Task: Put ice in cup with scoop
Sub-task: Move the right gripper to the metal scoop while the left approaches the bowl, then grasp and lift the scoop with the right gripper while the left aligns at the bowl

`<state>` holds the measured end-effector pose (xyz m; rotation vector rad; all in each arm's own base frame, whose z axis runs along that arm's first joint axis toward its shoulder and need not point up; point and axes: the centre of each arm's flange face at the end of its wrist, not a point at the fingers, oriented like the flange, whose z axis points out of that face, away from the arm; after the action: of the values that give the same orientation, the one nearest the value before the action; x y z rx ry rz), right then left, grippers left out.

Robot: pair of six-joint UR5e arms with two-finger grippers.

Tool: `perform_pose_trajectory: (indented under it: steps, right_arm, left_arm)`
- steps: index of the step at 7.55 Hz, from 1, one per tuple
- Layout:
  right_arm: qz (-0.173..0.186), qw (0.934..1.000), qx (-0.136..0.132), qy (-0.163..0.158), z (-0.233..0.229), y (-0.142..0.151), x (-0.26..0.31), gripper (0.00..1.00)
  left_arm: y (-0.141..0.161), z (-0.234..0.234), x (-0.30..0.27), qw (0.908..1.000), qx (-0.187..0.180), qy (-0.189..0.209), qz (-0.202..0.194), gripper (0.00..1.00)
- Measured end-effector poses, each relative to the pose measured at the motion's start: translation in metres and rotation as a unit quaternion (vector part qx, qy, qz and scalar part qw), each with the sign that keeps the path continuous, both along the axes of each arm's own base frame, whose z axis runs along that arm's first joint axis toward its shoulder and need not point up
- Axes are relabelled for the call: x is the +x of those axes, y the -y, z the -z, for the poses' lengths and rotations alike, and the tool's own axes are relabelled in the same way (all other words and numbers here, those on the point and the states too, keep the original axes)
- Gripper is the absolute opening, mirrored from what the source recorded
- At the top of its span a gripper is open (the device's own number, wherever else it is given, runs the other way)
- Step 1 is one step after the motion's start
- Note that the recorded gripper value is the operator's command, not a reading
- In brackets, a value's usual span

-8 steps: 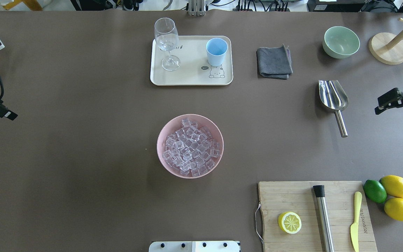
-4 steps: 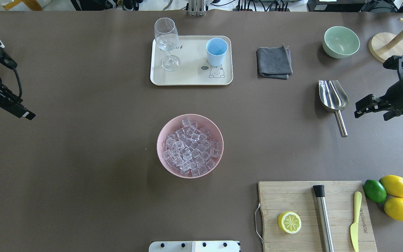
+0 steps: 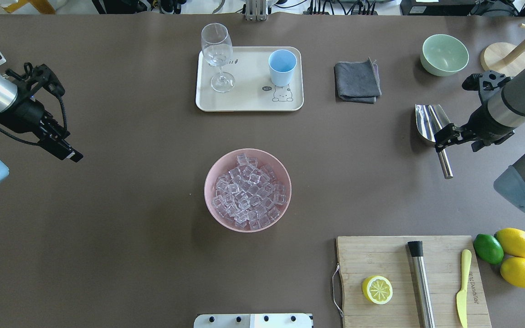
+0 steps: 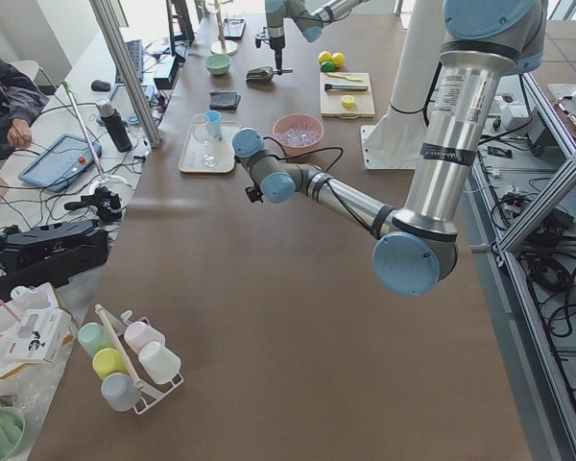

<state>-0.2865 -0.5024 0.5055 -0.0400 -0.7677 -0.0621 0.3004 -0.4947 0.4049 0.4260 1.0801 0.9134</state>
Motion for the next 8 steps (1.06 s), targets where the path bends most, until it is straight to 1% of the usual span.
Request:
perform_pose_trajectory:
  steps: [2, 3, 4, 5, 6, 7, 8]
  right_arm:
    - [0.009, 1.0, 0.001, 0.001, -0.025, 0.002, -0.014, 0.99]
    - [0.01, 0.9999, 0.001, 0.002, -0.032, 0.001, -0.015, 0.94]
    - [0.012, 0.9999, 0.001, 0.005, -0.034, -0.001, -0.014, 0.76]
    - [0.012, 0.9999, 0.001, 0.007, -0.032, -0.003, -0.013, 0.5]
    - [0.012, 0.9999, 0.001, 0.008, -0.03, -0.007, -0.01, 0.29]
    - [0.011, 0.9999, 0.001, 0.009, -0.03, -0.013, -0.005, 0.18]
    - [0.012, 0.9999, -0.001, 0.007, -0.033, -0.018, 0.0, 0.18]
  left_arm:
    - [-0.016, 0.017, 0.026, 0.9986, 0.044, -0.023, -0.017, 0.98]
    - [-0.023, 0.024, 0.038, 0.9973, 0.064, -0.03, -0.022, 0.98]
    - [-0.03, 0.035, 0.053, 0.9954, 0.088, -0.032, -0.02, 0.98]
    - [-0.042, 0.047, 0.071, 0.9927, 0.116, -0.029, -0.013, 0.98]
    - [-0.053, 0.057, 0.085, 0.9896, 0.141, -0.03, -0.007, 0.98]
    - [-0.062, 0.062, 0.093, 0.9851, 0.166, -0.043, -0.001, 0.98]
    - [-0.07, 0.068, 0.097, 0.9799, 0.19, -0.062, 0.004, 0.98]
